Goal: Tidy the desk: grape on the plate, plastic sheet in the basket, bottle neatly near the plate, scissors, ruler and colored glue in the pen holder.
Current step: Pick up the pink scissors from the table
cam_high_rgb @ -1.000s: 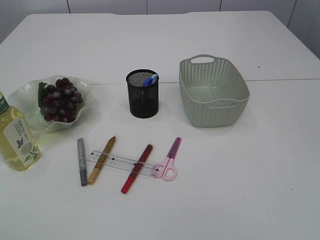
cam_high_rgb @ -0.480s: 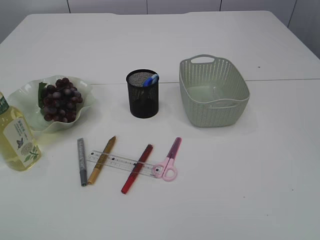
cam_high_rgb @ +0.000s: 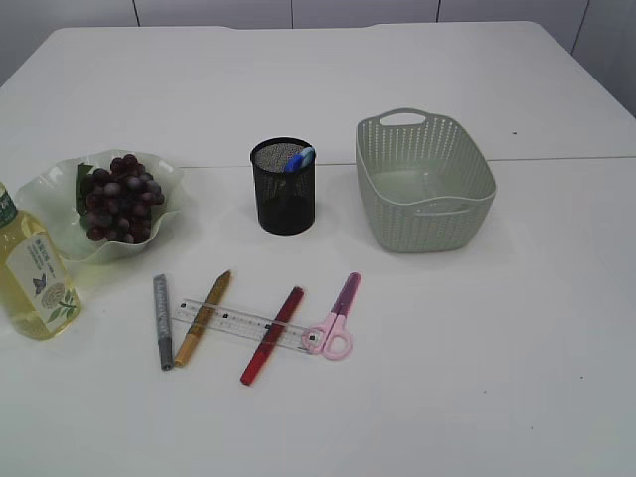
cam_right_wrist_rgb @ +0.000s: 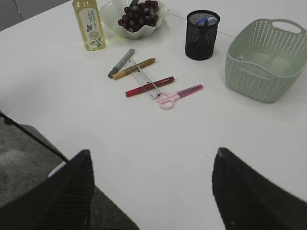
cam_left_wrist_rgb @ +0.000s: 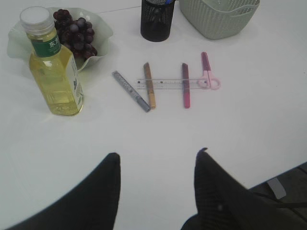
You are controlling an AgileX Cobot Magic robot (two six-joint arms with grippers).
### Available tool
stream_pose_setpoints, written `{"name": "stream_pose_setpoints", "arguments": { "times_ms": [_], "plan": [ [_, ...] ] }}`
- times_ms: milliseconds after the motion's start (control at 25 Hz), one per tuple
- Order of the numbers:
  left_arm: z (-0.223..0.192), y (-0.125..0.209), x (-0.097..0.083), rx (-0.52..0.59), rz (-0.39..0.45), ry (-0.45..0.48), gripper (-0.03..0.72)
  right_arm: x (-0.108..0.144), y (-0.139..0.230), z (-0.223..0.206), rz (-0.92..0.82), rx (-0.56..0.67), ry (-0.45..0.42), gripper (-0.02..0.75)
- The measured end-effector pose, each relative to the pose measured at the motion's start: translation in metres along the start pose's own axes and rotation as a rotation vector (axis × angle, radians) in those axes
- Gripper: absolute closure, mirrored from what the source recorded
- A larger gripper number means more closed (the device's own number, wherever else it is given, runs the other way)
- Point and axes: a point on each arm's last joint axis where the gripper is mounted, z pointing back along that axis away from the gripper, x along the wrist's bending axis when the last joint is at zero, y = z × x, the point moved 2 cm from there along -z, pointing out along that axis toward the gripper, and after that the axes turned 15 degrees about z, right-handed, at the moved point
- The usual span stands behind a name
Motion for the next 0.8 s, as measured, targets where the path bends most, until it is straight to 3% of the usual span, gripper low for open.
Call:
{"name": "stream_pose_setpoints", "arguments": {
  "times_ms": [320, 600, 800],
  "plan": [
    [0.0, 0.0, 0.0, 0.0, 0.0, 0.001, 0.318, -0.001, -0.004, 0.0, 0.0, -0.034, 0.014, 0.174],
    [0.0, 0.0, 0.0, 0.0, 0.001, 0.002, 0.318, -0.005, -0.018, 0.002, -0.003, -0.159, 0.049, 0.174],
    [0.0, 0.0, 0.0, 0.0, 0.001, 0.002, 0.318, -0.008, -0.02, 0.002, 0.005, -0.179, 0.07, 0.174]
  ]
}}
